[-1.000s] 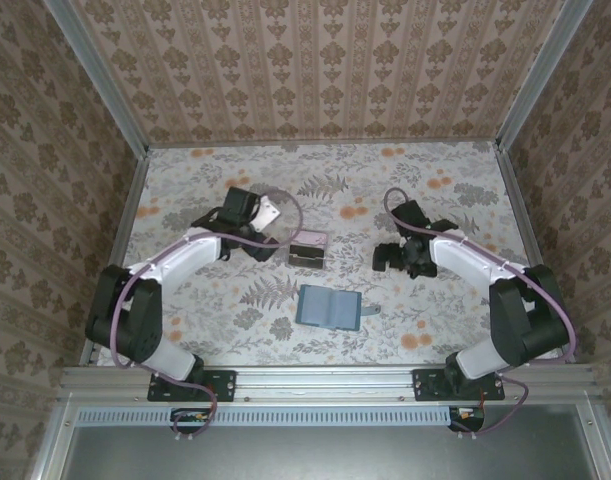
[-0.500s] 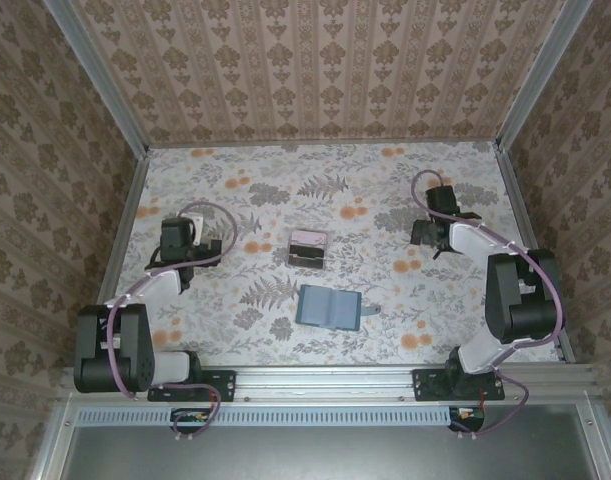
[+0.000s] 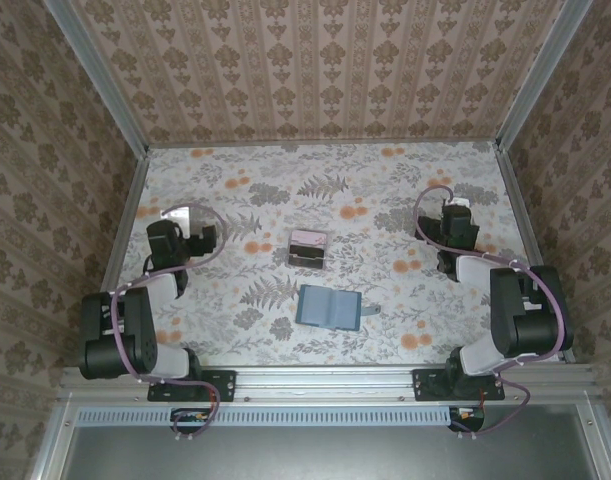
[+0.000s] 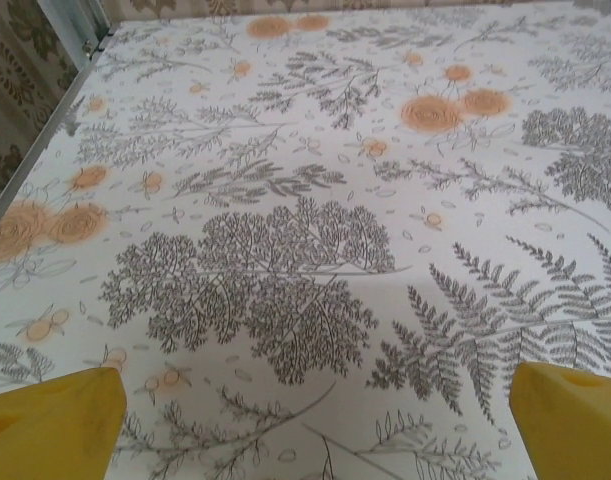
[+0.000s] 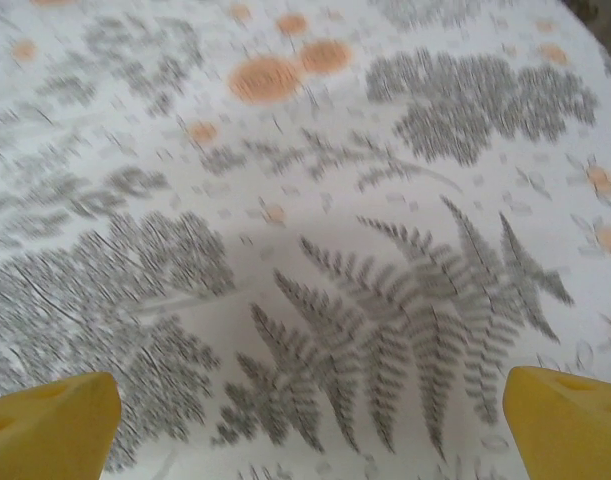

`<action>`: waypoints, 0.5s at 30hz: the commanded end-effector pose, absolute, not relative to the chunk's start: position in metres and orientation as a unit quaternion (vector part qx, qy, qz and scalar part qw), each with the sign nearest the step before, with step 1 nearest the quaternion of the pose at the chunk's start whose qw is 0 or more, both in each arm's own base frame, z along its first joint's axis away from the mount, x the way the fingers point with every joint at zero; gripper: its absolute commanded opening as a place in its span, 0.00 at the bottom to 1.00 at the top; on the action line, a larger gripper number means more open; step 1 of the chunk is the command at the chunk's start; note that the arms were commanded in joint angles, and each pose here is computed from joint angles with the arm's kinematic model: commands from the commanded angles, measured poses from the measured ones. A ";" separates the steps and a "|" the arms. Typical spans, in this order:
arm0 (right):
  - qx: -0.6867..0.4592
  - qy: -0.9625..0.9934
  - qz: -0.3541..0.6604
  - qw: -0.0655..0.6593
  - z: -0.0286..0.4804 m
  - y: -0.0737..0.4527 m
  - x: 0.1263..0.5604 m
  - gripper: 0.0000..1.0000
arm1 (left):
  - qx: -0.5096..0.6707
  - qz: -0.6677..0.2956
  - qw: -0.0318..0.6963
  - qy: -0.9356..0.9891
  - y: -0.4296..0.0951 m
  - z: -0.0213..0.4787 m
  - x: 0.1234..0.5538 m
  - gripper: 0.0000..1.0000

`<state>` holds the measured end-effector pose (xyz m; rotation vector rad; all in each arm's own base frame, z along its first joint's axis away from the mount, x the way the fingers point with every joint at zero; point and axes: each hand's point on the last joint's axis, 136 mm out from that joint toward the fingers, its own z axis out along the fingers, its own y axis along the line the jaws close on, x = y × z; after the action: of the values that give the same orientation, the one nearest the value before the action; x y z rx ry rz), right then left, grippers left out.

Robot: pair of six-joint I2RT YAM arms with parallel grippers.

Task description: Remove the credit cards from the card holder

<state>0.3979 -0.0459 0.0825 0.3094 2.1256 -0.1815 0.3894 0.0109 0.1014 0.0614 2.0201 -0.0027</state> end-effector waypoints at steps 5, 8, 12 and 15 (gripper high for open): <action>0.075 0.829 -0.030 0.554 0.109 -0.025 0.402 1.00 | 0.052 -0.035 0.570 0.819 -0.006 0.105 0.400 1.00; 0.052 0.822 -0.012 0.567 0.104 -0.015 0.400 1.00 | 0.063 -0.023 0.568 0.820 -0.011 0.097 0.397 1.00; 0.034 0.819 -0.004 0.572 0.097 -0.009 0.399 1.00 | 0.060 0.000 0.575 0.816 -0.010 0.095 0.400 1.00; 0.033 0.820 -0.013 0.572 0.097 -0.008 0.400 1.00 | 0.050 0.021 0.569 0.821 -0.006 0.093 0.400 1.00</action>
<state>0.3926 -0.0157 0.0828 0.1278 1.9880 -0.0449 0.3960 -0.0121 0.0848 0.1279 1.9687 -0.0246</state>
